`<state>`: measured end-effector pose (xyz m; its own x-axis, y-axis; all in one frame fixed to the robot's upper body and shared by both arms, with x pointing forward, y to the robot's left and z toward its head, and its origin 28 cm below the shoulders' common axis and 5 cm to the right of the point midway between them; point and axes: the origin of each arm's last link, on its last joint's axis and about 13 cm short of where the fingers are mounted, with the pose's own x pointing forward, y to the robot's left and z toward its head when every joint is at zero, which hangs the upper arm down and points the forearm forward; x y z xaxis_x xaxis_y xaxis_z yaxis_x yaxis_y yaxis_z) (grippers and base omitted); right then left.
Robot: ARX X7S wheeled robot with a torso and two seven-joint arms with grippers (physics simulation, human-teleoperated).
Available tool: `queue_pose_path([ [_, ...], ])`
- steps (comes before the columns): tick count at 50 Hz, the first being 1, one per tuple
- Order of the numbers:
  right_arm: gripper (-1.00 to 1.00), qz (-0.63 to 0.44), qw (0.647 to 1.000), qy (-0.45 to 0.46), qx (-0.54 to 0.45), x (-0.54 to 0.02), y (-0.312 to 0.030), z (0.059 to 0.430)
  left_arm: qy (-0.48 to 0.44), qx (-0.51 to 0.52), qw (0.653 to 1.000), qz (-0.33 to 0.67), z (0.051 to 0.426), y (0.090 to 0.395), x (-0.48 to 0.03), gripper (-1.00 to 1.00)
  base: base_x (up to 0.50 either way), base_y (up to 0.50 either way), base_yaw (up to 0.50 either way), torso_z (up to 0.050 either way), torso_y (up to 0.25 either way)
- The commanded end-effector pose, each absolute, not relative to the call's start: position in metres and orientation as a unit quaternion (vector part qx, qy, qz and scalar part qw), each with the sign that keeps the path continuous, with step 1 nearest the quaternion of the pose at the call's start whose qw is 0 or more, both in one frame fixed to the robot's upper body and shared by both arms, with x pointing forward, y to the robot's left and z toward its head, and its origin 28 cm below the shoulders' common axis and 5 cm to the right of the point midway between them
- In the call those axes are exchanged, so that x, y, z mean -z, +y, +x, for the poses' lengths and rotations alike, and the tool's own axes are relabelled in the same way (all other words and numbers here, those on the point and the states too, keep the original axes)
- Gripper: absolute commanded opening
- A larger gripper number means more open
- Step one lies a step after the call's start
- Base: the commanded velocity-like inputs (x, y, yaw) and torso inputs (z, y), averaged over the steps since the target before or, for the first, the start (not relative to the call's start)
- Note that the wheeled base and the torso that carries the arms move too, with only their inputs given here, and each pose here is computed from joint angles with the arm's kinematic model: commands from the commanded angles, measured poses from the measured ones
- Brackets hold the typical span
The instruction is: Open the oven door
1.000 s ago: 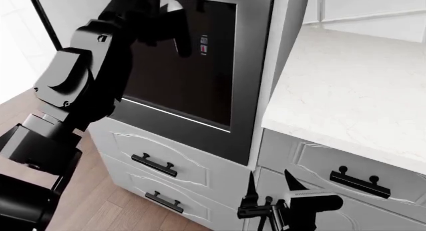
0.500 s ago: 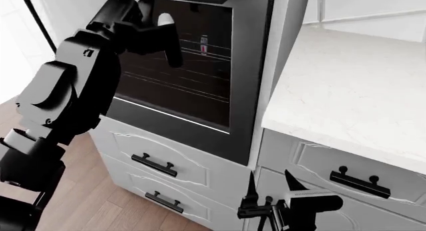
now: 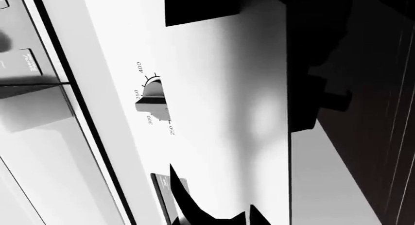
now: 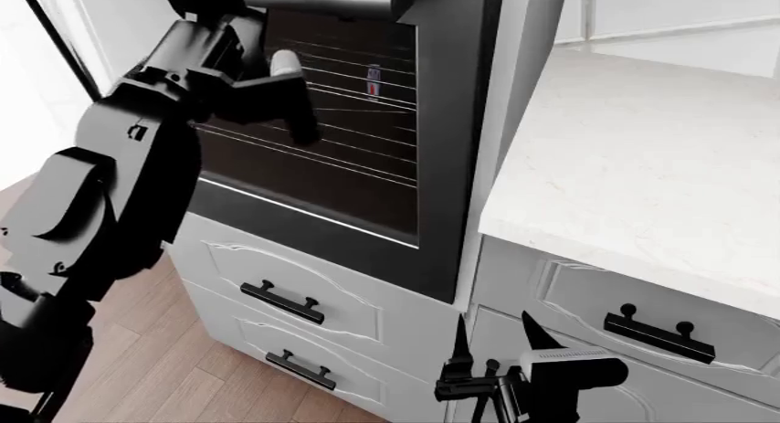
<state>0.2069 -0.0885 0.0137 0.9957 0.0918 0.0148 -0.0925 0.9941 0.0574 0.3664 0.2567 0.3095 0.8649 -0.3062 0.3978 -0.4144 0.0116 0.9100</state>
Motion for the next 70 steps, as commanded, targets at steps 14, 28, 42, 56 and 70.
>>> queue_pose_path([
  [14, 1.0, 0.027, 0.999, -0.004, -0.047, -0.012, -0.088, 0.208, -0.386, -0.054, 0.633, 0.669, 0.321, 0.234, -0.32, -1.0, 0.0, 0.0, 0.0, 0.001, 0.003],
  [28, 1.0, 0.026, 0.999, -0.004, -0.046, -0.012, -0.088, 0.207, -0.384, -0.06, 0.634, 0.669, 0.31, 0.247, -0.311, -1.0, 0.0, 0.0, 0.0, 0.001, 0.002],
  [42, 1.0, 0.025, 0.999, -0.003, -0.043, -0.011, -0.089, 0.208, -0.391, -0.067, 0.637, 0.662, 0.298, 0.252, -0.307, -1.0, 0.0, 0.0, 0.0, 0.001, 0.003],
  [56, 1.0, 0.024, 0.999, -0.003, -0.043, -0.01, -0.088, 0.208, -0.376, -0.069, 0.673, 0.633, 0.285, 0.26, -0.288, -1.0, 0.0, 0.0, 0.0, 0.001, 0.003],
  [70, 1.0, 0.015, 0.999, -0.006, -0.049, -0.01, -0.088, 0.207, -0.369, -0.076, 0.691, 0.617, 0.273, 0.266, -0.278, -1.0, 0.0, 0.0, 0.0, 0.001, 0.003],
])
